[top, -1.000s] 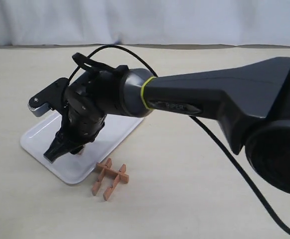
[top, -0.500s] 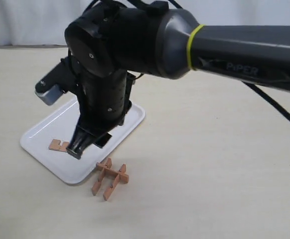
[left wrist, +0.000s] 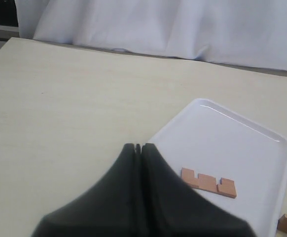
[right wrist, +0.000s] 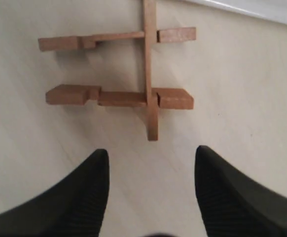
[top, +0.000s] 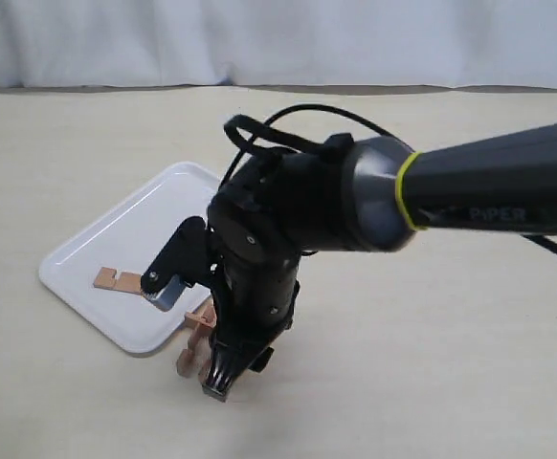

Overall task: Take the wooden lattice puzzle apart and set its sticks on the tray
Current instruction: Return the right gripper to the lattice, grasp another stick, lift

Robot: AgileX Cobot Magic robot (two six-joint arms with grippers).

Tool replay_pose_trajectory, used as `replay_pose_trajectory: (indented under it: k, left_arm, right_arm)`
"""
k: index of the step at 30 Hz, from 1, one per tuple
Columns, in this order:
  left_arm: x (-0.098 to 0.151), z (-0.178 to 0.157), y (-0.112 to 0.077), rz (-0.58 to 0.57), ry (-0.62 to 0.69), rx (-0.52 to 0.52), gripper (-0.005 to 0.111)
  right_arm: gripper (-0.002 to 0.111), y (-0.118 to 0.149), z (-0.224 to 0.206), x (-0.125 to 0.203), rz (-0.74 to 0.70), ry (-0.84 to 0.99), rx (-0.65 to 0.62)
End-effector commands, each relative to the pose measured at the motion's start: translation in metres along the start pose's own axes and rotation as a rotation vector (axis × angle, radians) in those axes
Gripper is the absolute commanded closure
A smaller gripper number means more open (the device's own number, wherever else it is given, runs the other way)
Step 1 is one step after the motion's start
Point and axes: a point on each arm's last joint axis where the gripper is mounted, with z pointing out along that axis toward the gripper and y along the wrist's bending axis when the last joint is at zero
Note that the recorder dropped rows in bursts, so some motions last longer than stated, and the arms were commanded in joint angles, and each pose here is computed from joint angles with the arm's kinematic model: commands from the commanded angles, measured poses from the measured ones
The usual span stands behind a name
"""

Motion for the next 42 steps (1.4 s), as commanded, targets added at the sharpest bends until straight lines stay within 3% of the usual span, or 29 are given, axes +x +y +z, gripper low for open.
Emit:
replay_pose_trajectory:
  k: [1,17,31,42]
  left_arm:
    - [0.0,0.0,0.0,-0.01,-0.008,0.005,0.107]
    - [0.0,0.0,0.0,-0.01,-0.008,0.005,0.107]
    - [0.0,0.0,0.0,-0.01,-0.008,0.005,0.107]
    - [0.0,0.0,0.0,-0.008,-0.008,0.004,0.107]
  right_arm:
    - [0.058,-0.001,0.005,0.003,-0.012,-0.07,0.016]
    - [0.064,-0.002,0.022,0.001,-0.037,-0.069,0.03]
    - [0.104,-0.002,0.022,0.0,-0.044,-0.079,0.031]
    - [0.104,-0.003,0.005,0.0,-0.075,-0.108,0.042]
